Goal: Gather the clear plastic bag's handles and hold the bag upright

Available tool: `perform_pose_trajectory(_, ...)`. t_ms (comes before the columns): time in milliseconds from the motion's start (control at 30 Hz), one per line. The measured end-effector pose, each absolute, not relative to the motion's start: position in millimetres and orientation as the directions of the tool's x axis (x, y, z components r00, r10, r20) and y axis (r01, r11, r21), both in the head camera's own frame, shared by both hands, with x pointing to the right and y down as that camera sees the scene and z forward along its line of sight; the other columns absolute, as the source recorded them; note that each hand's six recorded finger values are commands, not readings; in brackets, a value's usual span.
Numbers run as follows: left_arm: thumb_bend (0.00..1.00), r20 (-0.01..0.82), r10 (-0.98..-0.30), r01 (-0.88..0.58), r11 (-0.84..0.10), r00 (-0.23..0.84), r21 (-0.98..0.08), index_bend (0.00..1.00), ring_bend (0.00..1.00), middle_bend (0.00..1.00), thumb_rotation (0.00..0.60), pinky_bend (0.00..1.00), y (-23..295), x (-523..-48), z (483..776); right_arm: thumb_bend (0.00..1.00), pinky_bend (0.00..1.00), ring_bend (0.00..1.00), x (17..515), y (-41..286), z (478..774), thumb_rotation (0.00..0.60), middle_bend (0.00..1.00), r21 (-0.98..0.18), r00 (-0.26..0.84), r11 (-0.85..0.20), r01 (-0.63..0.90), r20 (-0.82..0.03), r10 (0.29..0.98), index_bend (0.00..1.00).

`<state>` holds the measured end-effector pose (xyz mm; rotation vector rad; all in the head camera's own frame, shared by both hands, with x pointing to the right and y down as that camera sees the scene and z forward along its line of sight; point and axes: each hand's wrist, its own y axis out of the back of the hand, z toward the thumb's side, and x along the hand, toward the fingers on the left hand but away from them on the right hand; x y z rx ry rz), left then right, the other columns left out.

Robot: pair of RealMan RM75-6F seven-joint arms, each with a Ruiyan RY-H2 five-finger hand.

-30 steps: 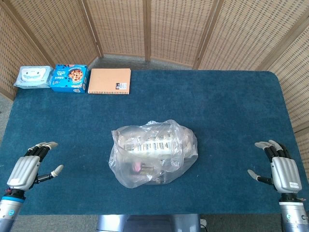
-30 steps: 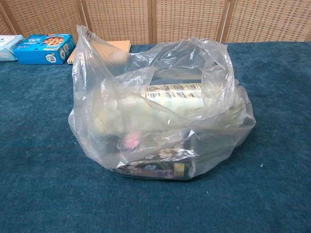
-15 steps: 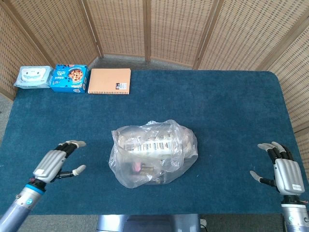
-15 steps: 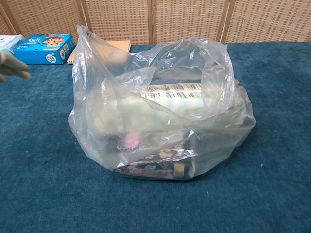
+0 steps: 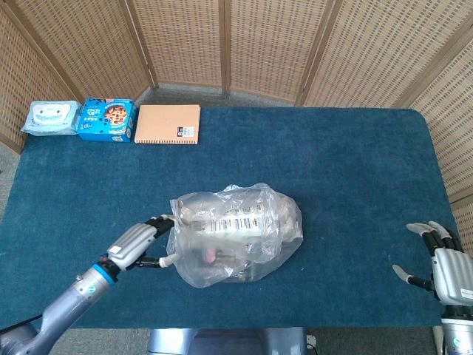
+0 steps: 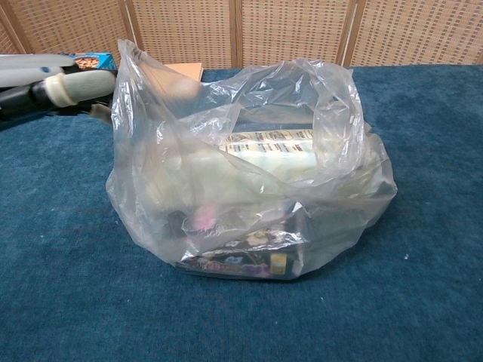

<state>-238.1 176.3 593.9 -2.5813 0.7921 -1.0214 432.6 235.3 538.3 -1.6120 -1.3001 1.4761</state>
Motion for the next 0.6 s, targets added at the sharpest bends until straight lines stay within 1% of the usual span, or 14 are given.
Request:
perform_pose_trajectory(100, 0.18, 0.539, -0.554, -0.398, -0.832, 0.634, -0.387, 0.15, 0.12, 0.18, 0.0, 0.17, 172.4, -221.4, 593.9, 0.18, 0.11, 0.14, 437.0, 237.5, 537.2, 0.546, 0.25, -0.9, -0.101, -0.345, 0.268, -0.382, 0.919, 0.23)
perform_pose_trajectory(300, 0.18, 0.524, -0.555, -0.438, -0.832, 0.646, -0.341, 0.15, 0.12, 0.18, 0.0, 0.17, 166.1, -203.1, 595.0, 0.18, 0.11, 0.14, 442.7, 240.6, 533.0, 0.546, 0.25, -0.903, -0.111, -0.331, 0.273, -0.372, 0.922, 0.23)
perform_pose_trajectory(433, 0.18, 0.536, -0.533, -0.476, -0.841, 0.654, -0.255, 0.15, 0.12, 0.18, 0.0, 0.17, 164.0, -190.6, 601.0, 0.18, 0.11, 0.14, 446.1, 243.3, 530.7, 0.544, 0.25, -0.904, -0.12, -0.324, 0.277, -0.368, 0.922, 0.23)
perform_pose_trajectory(600, 0.18, 0.546, -0.527, -0.549, -0.824, 0.651, -0.142, 0.15, 0.12, 0.18, 0.0, 0.18, 155.6, -179.9, 609.6, 0.18, 0.11, 0.14, 449.0, 245.5, 527.3, 0.545, 0.25, -0.907, -0.126, -0.315, 0.28, -0.36, 0.924, 0.23)
